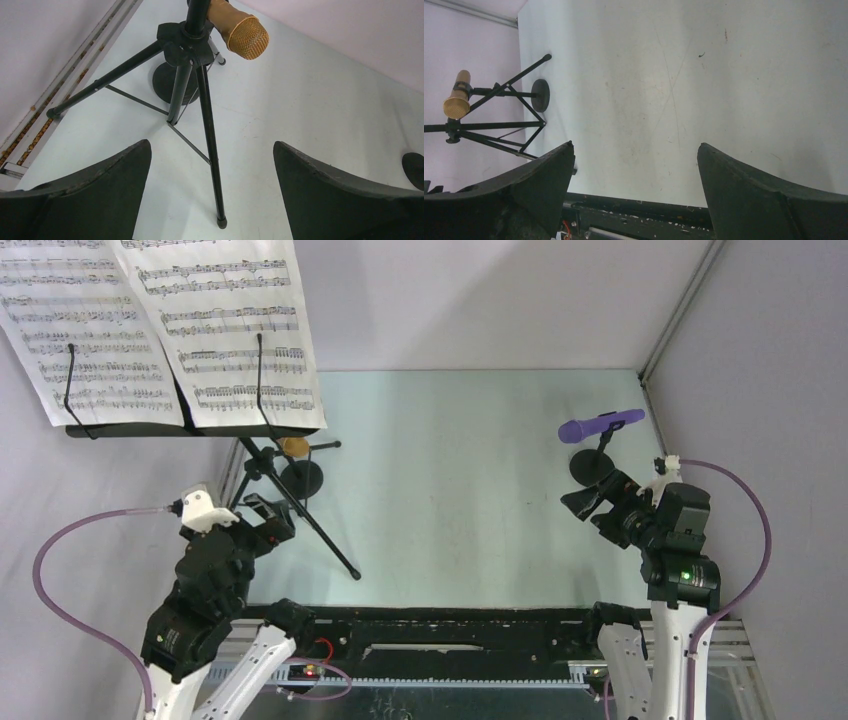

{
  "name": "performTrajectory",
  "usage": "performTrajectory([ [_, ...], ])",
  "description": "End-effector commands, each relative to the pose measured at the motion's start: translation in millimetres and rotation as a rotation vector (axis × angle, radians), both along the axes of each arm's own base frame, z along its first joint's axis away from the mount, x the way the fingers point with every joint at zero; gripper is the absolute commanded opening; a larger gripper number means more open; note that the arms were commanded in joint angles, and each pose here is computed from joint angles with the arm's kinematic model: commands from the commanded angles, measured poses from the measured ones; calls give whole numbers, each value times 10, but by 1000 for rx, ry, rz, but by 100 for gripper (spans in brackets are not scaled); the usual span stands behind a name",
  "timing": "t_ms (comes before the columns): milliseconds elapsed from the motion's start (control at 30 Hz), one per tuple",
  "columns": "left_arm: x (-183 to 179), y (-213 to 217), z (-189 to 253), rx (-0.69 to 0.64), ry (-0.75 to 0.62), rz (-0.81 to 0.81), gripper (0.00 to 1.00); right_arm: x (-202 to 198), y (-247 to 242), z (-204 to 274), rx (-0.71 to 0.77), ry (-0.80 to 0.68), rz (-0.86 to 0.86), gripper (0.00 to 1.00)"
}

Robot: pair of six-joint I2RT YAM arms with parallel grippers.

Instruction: Pack up the instrument practice props

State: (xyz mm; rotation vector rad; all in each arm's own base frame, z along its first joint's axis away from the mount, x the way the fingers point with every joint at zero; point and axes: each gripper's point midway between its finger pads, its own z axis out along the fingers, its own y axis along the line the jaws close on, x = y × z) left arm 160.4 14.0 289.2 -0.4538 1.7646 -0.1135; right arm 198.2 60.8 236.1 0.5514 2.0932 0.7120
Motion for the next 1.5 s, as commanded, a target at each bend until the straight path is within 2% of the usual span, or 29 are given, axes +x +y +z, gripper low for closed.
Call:
performTrajectory([
  [0,53,34,69,-15,-39,36,100,9,10,98,-44,-71,43,100],
  [233,94,-53,254,-31,-120,-17,100,-29,-3,100,-68,-84,45,100],
  [400,167,-225,521,-54,-230,-108,100,-90,290,350,17,-191,214,100],
  [567,351,-1,468,-22,-220,67,100,-181,478,632,56,-313,301,100],
  [733,654,35,392,106,-134,138,100,-317,690,777,38,-395,367,100],
  [867,778,112,400,99,-155,210,99,-376,849,651,-7,-358,417,100],
  [1133,1099,241,214,41,-228,209,96,-442,1264,442,-51,-312,535,100],
  [1300,1195,326,180,62,-261,252,95,-480,1453,399,-77,-315,591,100],
  [1467,1270,408,189,87,-275,286,90,-523,1510,365,-86,-308,621,100],
])
